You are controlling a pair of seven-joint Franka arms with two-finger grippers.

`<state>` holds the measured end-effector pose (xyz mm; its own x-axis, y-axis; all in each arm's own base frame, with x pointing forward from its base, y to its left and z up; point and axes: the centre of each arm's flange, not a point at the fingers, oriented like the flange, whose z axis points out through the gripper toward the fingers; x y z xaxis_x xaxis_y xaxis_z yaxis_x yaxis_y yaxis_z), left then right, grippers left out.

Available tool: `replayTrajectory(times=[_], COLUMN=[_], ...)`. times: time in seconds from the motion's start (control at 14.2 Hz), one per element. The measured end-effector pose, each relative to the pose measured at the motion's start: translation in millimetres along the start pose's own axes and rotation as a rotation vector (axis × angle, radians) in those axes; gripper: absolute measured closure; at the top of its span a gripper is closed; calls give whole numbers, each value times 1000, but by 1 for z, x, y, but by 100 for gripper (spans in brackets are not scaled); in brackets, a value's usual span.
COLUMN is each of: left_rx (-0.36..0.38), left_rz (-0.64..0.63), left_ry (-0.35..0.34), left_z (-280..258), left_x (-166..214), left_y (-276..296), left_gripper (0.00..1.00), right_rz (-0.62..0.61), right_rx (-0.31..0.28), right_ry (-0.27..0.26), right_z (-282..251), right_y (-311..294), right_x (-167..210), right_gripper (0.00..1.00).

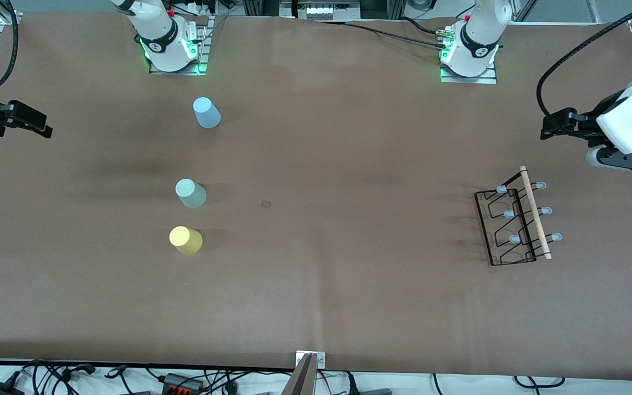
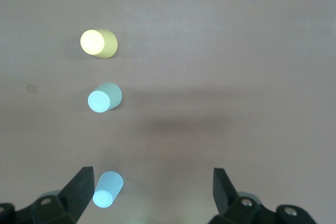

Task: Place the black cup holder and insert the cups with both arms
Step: 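Move the left gripper to the rack while the right gripper approaches the teal cup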

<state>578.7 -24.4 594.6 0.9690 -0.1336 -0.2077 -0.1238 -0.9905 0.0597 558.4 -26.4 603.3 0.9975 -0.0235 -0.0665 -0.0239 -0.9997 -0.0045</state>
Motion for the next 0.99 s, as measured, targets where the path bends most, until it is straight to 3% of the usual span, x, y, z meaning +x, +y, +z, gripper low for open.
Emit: replayTrajectory(times=[0.56, 0.71, 0.99], left_rx=[-5, -5, -8], left_rz=[-52, -55, -56], left_ry=[93, 93, 66], left_z=[2, 2, 11], left_x=[-27, -28, -27], left_y=[-19, -20, -20], left_gripper=[0, 0, 0], right_rz=[1, -2, -6], right_rx=[1, 2, 8], right_ry=[-11, -53, -207], right_z=[3, 16, 73], right_y=[0, -1, -1], right_x=[0, 4, 20], right_gripper=[0, 0, 0])
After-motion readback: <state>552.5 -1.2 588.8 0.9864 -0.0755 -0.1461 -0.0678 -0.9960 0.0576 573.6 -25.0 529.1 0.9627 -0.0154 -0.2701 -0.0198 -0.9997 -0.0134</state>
